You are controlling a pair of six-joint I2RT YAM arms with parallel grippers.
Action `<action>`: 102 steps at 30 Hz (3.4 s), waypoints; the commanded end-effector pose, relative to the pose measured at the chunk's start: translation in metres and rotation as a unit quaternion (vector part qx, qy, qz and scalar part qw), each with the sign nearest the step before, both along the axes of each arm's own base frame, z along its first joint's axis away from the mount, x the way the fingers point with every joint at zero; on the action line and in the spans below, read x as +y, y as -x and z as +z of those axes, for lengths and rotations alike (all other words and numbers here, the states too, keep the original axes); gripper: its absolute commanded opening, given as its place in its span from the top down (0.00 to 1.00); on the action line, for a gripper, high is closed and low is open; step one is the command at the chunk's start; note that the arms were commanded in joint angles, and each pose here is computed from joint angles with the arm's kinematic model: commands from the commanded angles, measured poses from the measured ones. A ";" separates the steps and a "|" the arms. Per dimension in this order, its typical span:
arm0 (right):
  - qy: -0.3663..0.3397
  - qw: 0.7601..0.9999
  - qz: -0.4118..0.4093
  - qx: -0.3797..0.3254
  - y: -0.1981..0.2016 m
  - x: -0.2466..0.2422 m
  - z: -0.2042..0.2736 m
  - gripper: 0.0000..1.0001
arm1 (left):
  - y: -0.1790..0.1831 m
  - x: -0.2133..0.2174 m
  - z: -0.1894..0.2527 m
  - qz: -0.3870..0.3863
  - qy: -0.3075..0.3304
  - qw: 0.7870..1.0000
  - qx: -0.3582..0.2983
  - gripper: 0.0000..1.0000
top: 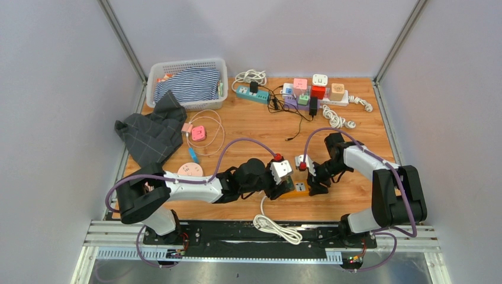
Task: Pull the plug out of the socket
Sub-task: Remove the plug from the socket, then place the plug at the center of the board.
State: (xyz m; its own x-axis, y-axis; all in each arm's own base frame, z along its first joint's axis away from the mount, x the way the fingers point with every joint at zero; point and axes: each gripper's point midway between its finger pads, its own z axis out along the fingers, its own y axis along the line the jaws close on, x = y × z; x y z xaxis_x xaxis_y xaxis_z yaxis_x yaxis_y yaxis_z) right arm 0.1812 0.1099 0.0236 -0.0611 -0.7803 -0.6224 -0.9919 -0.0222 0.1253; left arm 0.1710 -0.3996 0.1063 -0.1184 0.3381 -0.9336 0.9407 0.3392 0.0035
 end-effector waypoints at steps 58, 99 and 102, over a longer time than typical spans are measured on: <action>0.119 0.992 -0.035 0.021 0.006 -0.044 -0.025 1.00 | 0.019 -0.028 0.087 -0.072 0.088 0.993 -0.013 1.00; 0.122 0.950 -0.284 -0.035 -0.062 -0.059 0.021 0.26 | -0.138 0.164 0.090 0.304 0.193 0.929 0.087 1.00; 0.118 0.950 -0.286 -0.049 -0.064 -0.060 0.026 0.26 | -0.155 0.194 0.087 0.366 0.203 0.904 0.084 1.00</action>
State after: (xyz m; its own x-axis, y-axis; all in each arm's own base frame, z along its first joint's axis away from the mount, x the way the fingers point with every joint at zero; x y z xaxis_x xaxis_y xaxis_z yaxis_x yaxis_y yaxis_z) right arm 0.2416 0.0558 0.0421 -0.4630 -0.7661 -0.4458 -0.8557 0.5175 -0.0006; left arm 0.3066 -0.2393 0.1872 -0.3597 -0.1522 -0.9206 0.5662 0.7486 -0.3450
